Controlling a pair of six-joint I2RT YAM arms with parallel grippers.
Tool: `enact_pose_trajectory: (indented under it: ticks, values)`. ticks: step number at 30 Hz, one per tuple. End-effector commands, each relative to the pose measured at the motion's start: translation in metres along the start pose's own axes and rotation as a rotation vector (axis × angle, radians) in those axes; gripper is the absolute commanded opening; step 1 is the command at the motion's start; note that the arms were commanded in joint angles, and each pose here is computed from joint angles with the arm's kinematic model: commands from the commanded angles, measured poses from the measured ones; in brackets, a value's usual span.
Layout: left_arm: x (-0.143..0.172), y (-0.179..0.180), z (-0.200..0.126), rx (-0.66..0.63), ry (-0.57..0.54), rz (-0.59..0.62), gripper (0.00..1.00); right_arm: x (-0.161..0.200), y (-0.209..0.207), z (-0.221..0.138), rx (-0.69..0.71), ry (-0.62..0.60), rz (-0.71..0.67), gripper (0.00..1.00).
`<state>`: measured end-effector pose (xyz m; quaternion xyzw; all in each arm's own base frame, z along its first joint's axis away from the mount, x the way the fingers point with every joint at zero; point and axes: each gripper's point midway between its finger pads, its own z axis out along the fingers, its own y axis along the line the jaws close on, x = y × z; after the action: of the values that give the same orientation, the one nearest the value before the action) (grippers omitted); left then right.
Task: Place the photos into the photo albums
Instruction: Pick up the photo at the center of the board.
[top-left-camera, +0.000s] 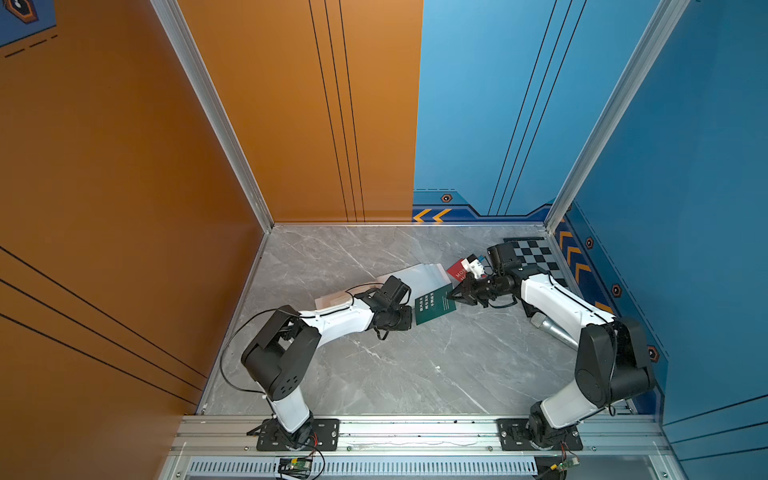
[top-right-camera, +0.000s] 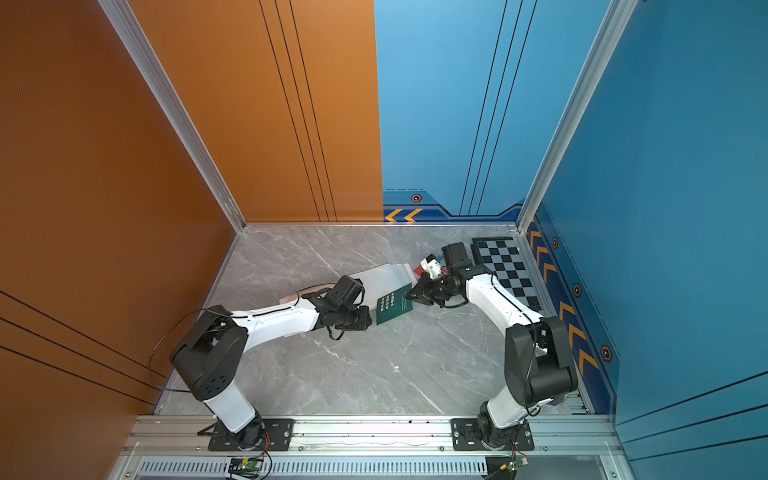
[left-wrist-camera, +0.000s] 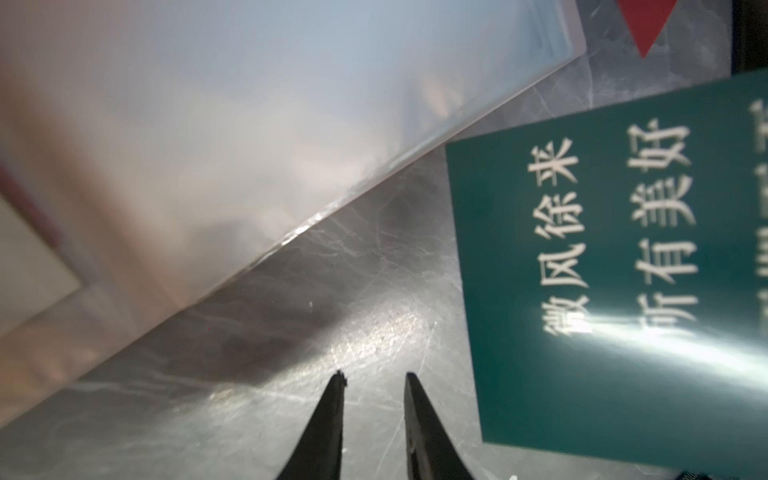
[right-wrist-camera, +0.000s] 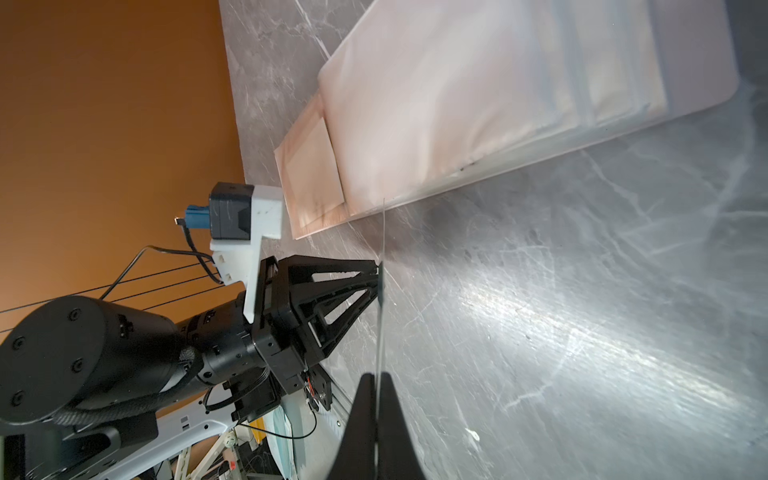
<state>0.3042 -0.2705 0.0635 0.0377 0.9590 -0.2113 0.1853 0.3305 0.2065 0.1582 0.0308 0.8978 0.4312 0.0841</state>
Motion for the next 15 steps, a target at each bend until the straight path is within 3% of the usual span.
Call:
enact_pose_trajectory:
  ticks: [1, 15]
  values:
    - [-0.007, 0.024, -0.018, -0.072, -0.045, 0.002, 0.27, -0.003, 0.011, -0.004, -0.027, 0.028, -0.02, 0.0]
    - [-0.03, 0.101, -0.07, -0.102, -0.174, -0.214, 0.27, -0.062, 0.049, 0.007, -0.094, -0.002, -0.133, 0.0]
